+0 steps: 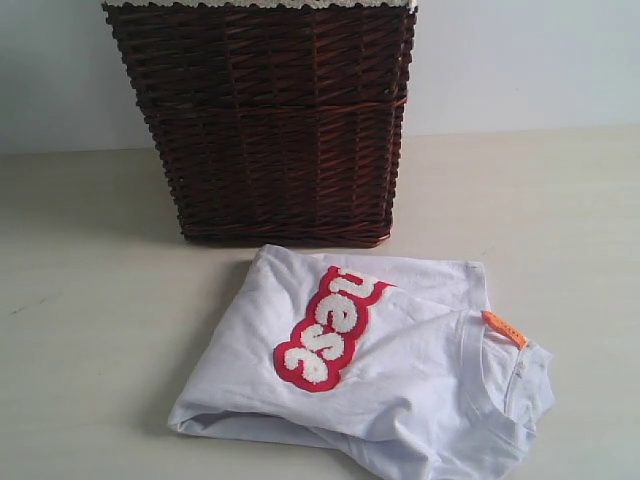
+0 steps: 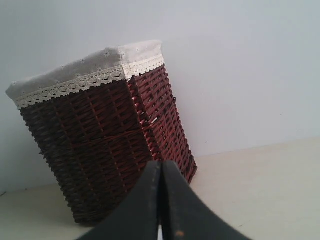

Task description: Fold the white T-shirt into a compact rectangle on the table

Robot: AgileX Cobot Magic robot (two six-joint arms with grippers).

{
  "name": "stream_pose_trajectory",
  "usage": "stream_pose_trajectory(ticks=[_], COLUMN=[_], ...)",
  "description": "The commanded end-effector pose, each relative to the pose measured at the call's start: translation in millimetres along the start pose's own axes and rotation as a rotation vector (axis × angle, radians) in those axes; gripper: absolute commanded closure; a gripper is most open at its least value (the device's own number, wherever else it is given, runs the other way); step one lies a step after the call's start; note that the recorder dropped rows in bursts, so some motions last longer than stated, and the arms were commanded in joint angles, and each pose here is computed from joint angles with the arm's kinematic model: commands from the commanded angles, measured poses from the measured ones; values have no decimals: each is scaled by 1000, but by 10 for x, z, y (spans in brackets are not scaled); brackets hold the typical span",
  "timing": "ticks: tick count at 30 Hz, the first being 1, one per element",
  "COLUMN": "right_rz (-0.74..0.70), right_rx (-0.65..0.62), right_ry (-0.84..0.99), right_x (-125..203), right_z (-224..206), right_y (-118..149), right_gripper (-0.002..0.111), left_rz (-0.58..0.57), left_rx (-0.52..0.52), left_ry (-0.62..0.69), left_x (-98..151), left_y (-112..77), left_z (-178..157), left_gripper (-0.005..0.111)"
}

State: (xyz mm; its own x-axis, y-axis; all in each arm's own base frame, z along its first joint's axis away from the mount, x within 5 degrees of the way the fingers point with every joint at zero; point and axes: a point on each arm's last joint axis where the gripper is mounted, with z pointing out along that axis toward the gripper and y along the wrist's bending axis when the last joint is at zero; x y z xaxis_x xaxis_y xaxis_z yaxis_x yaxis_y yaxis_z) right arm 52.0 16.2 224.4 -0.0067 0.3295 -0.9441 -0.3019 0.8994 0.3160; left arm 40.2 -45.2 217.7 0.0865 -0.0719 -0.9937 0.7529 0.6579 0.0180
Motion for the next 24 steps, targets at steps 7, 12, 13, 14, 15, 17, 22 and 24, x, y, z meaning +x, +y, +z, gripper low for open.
stream_pose_trajectory(ticks=[7,12,13,14,15,17,22,24], right_rz=[2,2,2,2,2,2,2,2], right_rx=[1,1,1,1,1,1,1,1], right_ry=[-6,-6,-6,-6,-6,-6,-6,-6], right_x=[9,9,9,9,9,9,9,9], right_z=[-3,-3,-3,-3,-3,-3,-3,-3], right_y=[-6,-6,-6,-6,-6,-6,-6,-6], right_gripper=[108,108,108,108,108,108,108,108], left_rz=[-61,-171,-140,-120,-71,-60,-100,-101], left_rx=[-512,-814,-846,-846,-852,-862,-867,-866], left_ry=[82,193,253,275,322,348,346,348], left_x=[100,238,277,286,307,322,334,336], left_y=[281,398,396,392,389,390,386,385], left_z=[-116,-256,-271,-270,-276,-285,-287,-288], left_gripper=[107,107,107,107,107,107,107,107])
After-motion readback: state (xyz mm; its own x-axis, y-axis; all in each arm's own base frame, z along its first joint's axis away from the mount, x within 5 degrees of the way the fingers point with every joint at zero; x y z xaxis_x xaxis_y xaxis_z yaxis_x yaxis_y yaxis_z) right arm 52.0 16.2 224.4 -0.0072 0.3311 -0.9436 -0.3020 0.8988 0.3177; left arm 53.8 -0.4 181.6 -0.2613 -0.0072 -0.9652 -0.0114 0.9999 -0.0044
